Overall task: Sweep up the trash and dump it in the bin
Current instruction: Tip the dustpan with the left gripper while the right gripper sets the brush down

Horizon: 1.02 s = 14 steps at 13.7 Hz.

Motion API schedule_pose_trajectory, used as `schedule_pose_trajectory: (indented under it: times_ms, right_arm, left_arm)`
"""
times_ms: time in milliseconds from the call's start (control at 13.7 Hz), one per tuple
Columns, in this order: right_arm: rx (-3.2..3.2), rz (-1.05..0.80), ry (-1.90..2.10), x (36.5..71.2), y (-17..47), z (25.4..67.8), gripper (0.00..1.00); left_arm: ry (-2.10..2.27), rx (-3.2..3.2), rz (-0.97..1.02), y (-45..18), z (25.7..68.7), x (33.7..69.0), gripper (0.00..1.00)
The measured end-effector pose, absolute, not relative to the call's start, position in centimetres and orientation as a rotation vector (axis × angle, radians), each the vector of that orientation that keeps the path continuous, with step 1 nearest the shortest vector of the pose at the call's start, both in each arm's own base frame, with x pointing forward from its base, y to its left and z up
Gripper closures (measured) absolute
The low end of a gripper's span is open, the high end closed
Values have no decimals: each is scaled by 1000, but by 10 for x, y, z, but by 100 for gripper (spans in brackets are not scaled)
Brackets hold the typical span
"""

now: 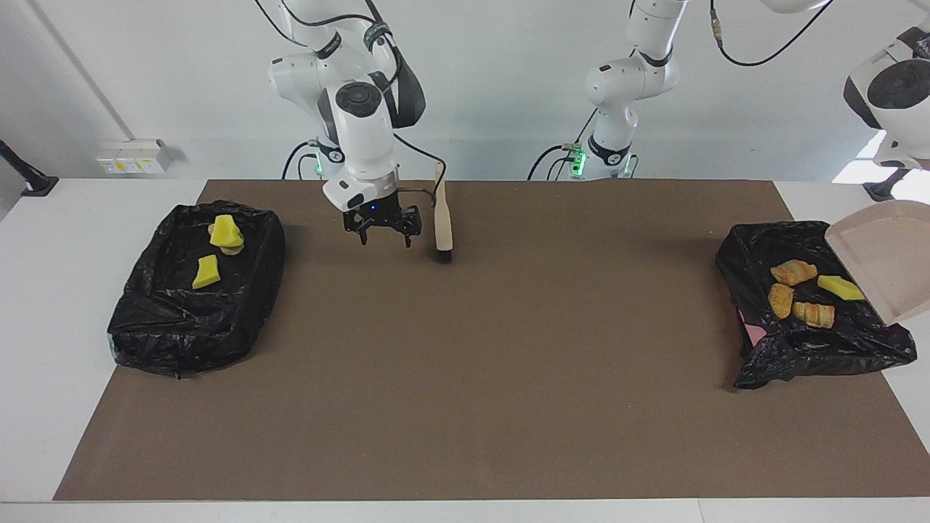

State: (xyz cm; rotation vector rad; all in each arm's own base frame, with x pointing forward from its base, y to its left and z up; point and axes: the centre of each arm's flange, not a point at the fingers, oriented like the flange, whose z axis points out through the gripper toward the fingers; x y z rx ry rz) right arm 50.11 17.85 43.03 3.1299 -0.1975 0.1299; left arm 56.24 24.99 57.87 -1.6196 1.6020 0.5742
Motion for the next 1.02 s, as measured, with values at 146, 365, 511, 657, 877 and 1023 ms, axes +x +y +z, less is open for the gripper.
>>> schedule_pose_trajectory:
  times_ms: [146, 365, 511, 657, 877, 1023]
  right_arm:
    - [3135, 218, -305, 527, 139, 460, 0]
    - [3123, 237, -299, 550, 77, 513, 0]
    - [3117, 224, -235, 555, 33, 549, 0]
    - [3114, 192, -180, 552, -2, 582, 0]
    - [3115, 120, -167, 540, -25, 624, 0]
    - [3119, 79, -144, 529, -35, 653, 0]
  left_arm:
    - [1542, -1790, 445, 252, 585, 558, 69]
    - [1406, -1967, 415, 241, 580, 555, 69]
    - [1291, -2097, 367, 220, 575, 557, 69]
    - [1193, -2256, 309, 202, 567, 558, 69]
    - [992, -2484, 238, 173, 557, 557, 69]
    - [855, -2619, 196, 146, 551, 556, 69]
